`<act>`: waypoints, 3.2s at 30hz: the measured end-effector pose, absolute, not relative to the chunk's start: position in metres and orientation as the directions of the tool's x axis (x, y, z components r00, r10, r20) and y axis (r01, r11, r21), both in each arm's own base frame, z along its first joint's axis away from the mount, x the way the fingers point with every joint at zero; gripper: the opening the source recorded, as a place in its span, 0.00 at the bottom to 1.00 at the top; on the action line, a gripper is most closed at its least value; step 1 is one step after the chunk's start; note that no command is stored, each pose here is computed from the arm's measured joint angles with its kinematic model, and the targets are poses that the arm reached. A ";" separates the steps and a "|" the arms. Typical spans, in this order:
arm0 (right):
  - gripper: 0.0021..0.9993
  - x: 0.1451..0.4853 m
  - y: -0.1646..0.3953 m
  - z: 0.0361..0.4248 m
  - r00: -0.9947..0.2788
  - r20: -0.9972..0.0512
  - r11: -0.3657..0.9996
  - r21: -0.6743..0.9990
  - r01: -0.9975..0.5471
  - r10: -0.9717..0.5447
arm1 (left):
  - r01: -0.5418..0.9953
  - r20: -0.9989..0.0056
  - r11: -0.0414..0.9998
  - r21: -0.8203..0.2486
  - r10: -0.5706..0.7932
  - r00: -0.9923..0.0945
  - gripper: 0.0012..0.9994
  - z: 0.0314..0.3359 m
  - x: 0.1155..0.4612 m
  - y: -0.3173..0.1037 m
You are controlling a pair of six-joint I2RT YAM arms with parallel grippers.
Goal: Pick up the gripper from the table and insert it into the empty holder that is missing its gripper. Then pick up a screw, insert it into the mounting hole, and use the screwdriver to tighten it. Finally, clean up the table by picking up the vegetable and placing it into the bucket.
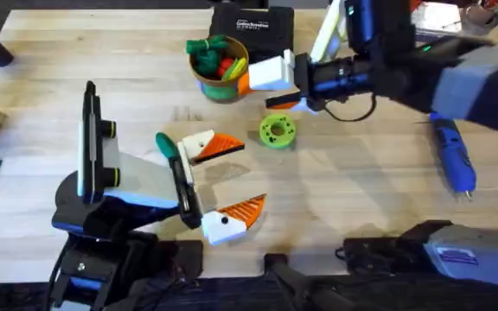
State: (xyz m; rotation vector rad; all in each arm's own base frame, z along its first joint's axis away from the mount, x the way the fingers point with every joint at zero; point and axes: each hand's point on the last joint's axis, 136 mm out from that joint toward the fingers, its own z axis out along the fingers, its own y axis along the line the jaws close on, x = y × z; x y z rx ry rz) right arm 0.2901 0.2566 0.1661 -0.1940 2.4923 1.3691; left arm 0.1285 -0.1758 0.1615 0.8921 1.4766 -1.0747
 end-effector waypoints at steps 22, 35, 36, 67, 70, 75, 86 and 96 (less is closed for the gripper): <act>0.61 0.253 0.227 0.075 -0.826 -0.361 0.860 0.111 -0.498 -0.432 | 0.934 -0.986 0.318 -0.162 -0.013 -0.167 0.99 0.162 0.129 -0.176; 0.18 0.257 0.233 0.058 -0.808 -0.353 0.850 0.060 -0.523 -0.472 | 0.934 -0.986 0.317 -0.162 -0.013 -0.167 0.99 0.162 0.128 -0.176; 0.14 0.257 0.233 0.058 -0.808 -0.352 0.851 0.059 -0.523 -0.472 | 0.934 -0.986 0.317 -0.162 -0.013 -0.167 0.99 0.162 0.128 -0.176; 0.13 0.265 0.239 0.055 -0.788 -0.375 0.838 0.048 -0.543 -0.489 | 0.934 -0.986 0.317 -0.162 -0.013 -0.167 0.99 0.162 0.128 -0.176; 0.04 0.267 0.239 0.054 -0.787 -0.376 0.840 0.039 -0.540 -0.489 | 0.934 -0.986 0.317 -0.162 -0.012 -0.167 0.99 0.161 0.128 -0.176; 0.01 0.268 0.239 0.054 -0.779 -0.378 0.834 0.031 -0.551 -0.500 | 0.934 -0.986 0.317 -0.162 -0.013 -0.167 0.99 0.162 0.128 -0.176; 0.01 0.259 0.232 0.061 -0.755 -0.315 0.795 0.000 -0.606 -0.575 | 0.934 -0.986 0.317 -0.162 -0.013 -0.167 0.99 0.162 0.128 -0.176; 0.01 0.272 0.244 0.127 -0.694 -0.393 0.759 -0.017 -0.651 -0.604 | 0.934 -0.986 0.317 -0.162 -0.013 -0.167 0.99 0.162 0.128 -0.176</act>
